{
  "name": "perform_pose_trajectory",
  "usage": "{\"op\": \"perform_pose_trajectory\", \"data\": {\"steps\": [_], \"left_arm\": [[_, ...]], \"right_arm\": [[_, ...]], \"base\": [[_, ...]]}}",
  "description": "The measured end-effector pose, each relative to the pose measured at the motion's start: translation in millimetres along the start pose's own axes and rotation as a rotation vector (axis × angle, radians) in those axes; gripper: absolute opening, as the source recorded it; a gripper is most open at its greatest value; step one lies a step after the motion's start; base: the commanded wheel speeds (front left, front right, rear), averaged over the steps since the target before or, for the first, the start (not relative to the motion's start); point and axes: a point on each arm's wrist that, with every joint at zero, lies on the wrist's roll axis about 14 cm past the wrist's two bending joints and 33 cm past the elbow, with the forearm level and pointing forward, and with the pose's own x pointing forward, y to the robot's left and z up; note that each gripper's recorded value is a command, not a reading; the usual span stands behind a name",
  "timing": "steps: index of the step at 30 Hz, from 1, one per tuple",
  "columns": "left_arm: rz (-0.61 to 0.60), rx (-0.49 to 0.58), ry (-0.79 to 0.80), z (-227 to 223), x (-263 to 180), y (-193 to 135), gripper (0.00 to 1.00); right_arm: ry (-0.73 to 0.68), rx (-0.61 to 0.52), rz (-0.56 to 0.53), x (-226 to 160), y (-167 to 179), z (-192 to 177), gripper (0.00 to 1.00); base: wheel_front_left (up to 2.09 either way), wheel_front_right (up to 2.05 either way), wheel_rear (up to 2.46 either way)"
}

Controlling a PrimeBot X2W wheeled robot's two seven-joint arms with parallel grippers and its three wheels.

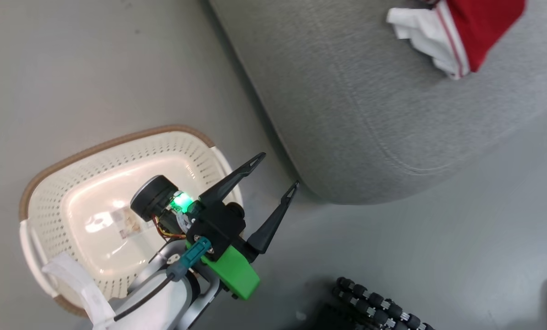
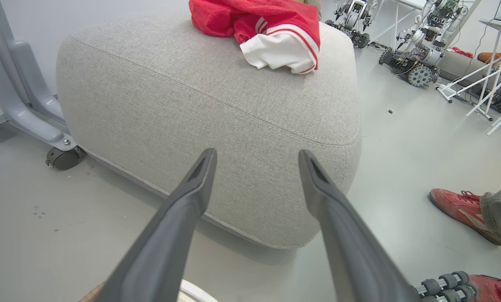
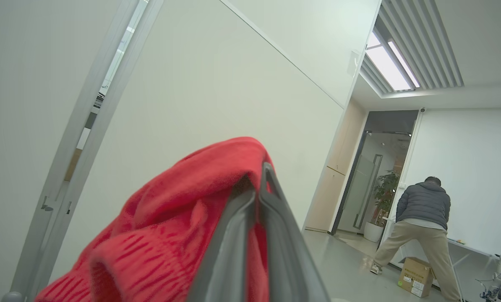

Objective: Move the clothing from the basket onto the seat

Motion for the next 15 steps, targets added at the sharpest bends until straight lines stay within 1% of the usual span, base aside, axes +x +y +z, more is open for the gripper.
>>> {"op": "perform_pose_trajectory", "data": {"steps": [1, 2, 4, 6, 7, 9, 12, 15], "left_arm": [[0.031, -0.011, -0.001, -5.1, -6.0, 10.2, 1.00], [0.049, -0.014, -0.004, -7.0, -9.2, 15.9, 1.00], [0.078, -0.025, -0.008, -11.0, -14.7, 25.8, 1.00], [0.111, -0.029, -0.015, -14.2, -20.3, 36.6, 1.00], [0.125, -0.033, -0.021, -14.6, -22.2, 40.6, 1.00], [0.160, -0.039, -0.033, -16.2, -28.1, 50.1, 1.00], [0.214, -0.051, -0.032, -22.3, -39.0, 61.3, 1.00], [0.270, -0.058, -0.012, -31.3, -53.5, 72.1, 1.00]], "right_arm": [[-0.011, -0.023, 0.009, 19.0, 4.1, -7.5, 0.00], [-0.001, -0.030, 0.018, 26.8, 9.0, -16.5, 0.00], [0.042, -0.036, 0.043, 34.9, 22.2, -40.5, 0.00], [0.117, -0.025, 0.077, 34.6, 43.0, -75.6, 0.00], [0.162, -0.020, 0.092, 30.9, 51.9, -93.7, 0.00], [0.290, 0.007, 0.110, 13.7, 70.5, -141.5, 0.00], [0.469, 0.041, 0.145, -24.1, 100.0, -201.6, 0.00], [0.586, 0.112, 0.174, -56.0, 136.7, -238.3, 0.00]], "base": [[0.00, 0.00, 0.00], [0.00, 0.00, 0.00], [0.00, 0.00, 0.00], [0.00, 0.00, 0.00], [0.00, 0.00, 0.00], [0.00, 0.00, 0.00], [0.00, 0.00, 0.00], [0.00, 0.00, 0.00]]}}
